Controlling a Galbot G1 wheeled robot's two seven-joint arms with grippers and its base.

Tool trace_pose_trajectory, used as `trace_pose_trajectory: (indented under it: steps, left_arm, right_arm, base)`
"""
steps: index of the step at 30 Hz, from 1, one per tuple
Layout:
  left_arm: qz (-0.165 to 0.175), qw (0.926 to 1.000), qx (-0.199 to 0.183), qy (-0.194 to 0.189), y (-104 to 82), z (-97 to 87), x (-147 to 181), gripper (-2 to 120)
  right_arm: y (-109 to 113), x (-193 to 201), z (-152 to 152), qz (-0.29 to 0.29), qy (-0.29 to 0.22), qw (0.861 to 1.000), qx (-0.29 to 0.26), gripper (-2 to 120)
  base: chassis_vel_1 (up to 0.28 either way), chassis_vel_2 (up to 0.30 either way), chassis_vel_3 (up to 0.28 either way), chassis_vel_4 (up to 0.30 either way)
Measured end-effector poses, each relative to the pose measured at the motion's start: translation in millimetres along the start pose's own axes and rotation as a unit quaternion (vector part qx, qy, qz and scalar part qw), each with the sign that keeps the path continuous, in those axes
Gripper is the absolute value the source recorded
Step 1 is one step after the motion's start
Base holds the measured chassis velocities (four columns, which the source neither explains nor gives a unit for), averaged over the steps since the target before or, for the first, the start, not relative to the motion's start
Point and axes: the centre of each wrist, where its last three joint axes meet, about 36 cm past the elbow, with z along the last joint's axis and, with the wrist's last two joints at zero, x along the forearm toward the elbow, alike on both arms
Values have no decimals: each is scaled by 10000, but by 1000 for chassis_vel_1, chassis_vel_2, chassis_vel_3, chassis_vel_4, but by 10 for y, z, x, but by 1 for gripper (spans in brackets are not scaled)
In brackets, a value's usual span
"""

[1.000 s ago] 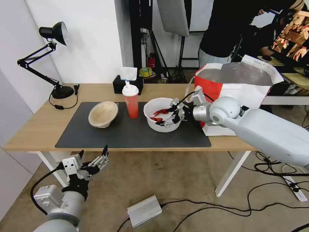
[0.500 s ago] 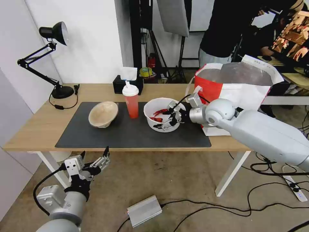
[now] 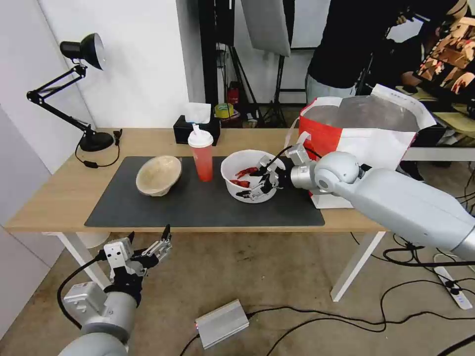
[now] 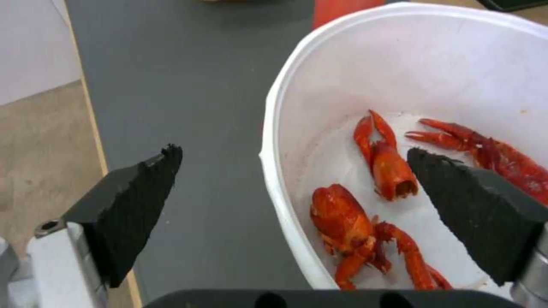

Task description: Pick up the trash from the table and place it into the takeout bag.

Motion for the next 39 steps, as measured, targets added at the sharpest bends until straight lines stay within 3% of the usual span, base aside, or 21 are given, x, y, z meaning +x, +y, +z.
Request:
trace_pose_trajectory:
  steps: [35, 39]
  left_arm:
    - [106, 9999, 64, 33, -75, 85, -87, 100]
    - [110, 9999, 68, 37, -80, 89, -86, 100]
  right_arm:
    - [-129, -163, 160, -94, 100, 9999, -62, 100]
    - [-138, -179, 191, -106, 113, 9999, -75, 94]
  base:
    - [0, 0, 0, 0]
    - [0, 0, 0, 0]
